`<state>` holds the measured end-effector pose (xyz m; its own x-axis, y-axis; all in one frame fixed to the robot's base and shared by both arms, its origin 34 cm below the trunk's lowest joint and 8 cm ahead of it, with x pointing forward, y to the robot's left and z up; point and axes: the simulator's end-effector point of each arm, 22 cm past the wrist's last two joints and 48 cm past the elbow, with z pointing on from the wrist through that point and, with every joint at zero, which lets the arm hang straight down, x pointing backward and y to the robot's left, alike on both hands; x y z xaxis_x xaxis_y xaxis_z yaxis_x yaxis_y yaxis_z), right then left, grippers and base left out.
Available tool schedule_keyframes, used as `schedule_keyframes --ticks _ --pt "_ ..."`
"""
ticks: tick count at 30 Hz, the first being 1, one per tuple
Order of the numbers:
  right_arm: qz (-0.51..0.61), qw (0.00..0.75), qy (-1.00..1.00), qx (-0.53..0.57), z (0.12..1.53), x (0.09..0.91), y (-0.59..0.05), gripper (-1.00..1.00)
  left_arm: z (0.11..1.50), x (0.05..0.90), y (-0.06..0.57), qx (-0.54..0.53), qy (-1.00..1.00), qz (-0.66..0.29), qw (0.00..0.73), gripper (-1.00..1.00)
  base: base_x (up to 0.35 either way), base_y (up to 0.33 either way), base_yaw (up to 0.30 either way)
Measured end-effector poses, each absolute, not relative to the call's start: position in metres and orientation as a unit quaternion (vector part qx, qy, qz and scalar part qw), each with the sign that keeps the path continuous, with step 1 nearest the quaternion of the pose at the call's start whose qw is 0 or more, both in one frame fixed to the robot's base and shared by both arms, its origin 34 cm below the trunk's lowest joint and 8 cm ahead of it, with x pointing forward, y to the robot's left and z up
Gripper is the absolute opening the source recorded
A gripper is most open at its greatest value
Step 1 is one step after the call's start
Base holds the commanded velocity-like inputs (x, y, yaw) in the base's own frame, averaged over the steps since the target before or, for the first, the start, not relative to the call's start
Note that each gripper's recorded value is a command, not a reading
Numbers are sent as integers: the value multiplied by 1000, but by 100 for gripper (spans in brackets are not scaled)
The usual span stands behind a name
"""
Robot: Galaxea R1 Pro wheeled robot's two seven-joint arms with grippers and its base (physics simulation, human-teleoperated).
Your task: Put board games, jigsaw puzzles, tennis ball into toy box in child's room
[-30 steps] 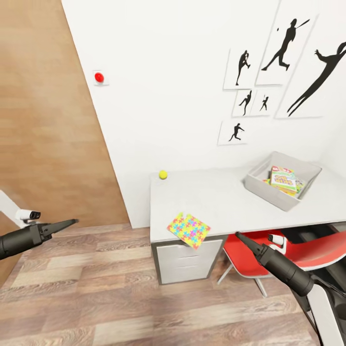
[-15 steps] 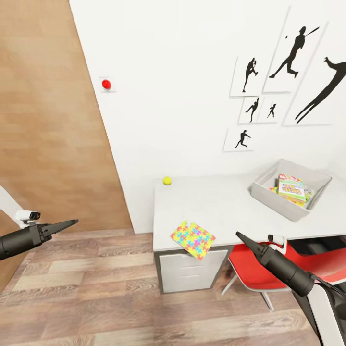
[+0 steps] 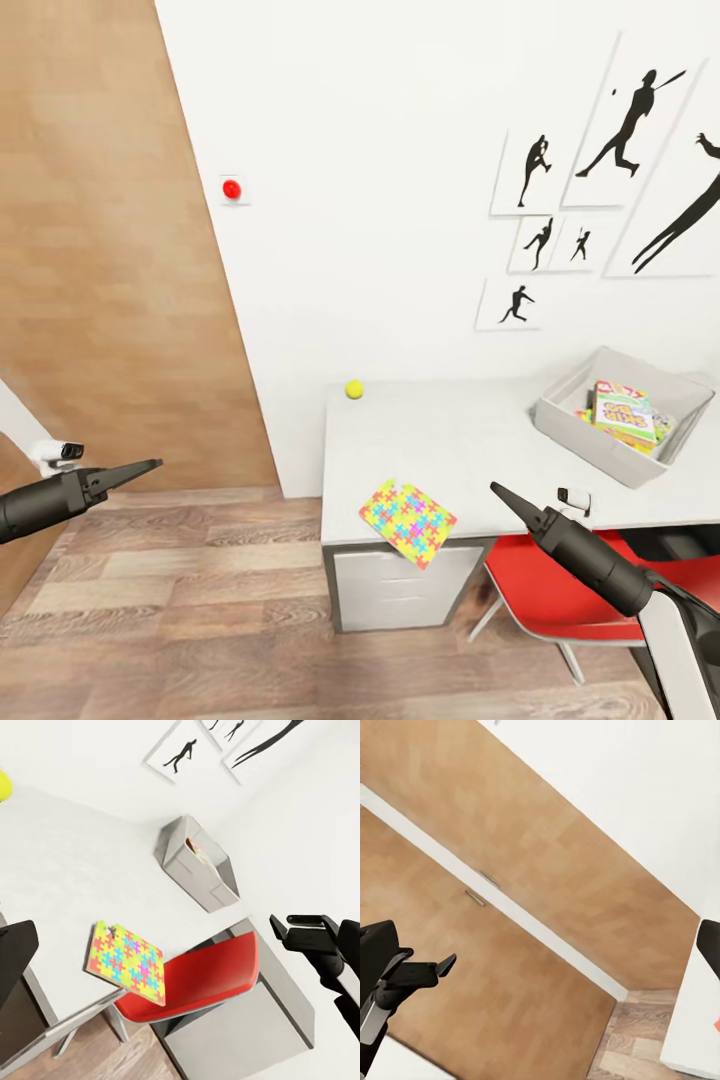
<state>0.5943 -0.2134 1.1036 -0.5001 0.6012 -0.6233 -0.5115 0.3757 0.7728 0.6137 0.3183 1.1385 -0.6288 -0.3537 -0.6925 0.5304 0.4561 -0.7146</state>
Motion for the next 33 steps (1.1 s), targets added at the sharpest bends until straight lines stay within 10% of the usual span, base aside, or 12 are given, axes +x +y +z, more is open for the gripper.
schedule_keyframes --ticks 33 --pt "529 531 659 60 1103 600 -249 100 1091 604 294 11 737 -560 378 100 -11 -45 12"
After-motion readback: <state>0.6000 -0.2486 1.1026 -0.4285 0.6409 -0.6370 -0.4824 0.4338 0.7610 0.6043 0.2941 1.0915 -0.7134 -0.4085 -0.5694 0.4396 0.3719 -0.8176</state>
